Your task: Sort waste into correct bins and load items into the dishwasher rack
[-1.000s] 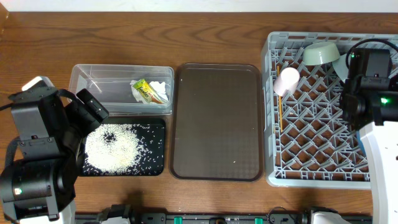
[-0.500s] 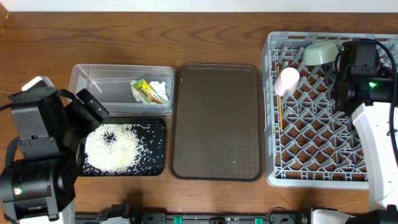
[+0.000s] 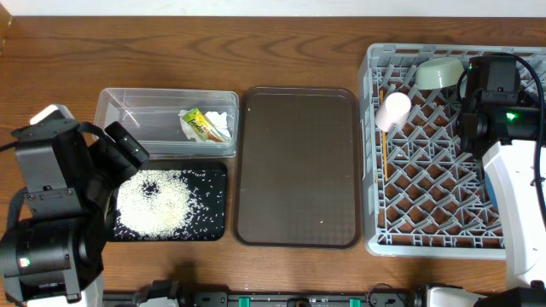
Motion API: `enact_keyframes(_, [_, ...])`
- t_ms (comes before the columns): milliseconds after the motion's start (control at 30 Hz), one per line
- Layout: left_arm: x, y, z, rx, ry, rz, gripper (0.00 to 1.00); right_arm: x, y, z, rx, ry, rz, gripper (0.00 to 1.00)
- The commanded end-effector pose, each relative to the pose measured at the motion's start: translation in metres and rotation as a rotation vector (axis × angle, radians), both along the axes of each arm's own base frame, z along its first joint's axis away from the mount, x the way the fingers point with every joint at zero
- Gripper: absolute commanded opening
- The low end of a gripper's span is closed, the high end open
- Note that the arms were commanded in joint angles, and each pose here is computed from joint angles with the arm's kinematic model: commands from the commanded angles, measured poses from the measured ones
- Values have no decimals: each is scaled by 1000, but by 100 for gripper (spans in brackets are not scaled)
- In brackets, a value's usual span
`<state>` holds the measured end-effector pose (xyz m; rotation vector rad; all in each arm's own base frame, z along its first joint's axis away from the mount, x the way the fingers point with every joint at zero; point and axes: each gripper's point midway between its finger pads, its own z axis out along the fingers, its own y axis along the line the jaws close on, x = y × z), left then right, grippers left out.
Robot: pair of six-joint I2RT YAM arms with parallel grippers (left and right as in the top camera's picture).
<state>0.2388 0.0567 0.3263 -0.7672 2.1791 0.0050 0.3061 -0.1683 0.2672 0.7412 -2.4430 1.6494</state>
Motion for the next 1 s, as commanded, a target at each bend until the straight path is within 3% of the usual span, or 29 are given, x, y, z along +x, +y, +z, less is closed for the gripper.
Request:
enact_keyframes(0, [-1, 3, 7, 17, -15, 8, 94, 2, -1, 3, -5, -2, 1, 1])
enact_keyframes(267, [-1, 3, 7, 17, -15, 8, 94, 14, 7, -9, 76, -13, 55, 1])
enact_keyframes(967, [-1, 3, 7, 17, -15, 8, 94, 28, 23, -23, 52, 55, 97, 1])
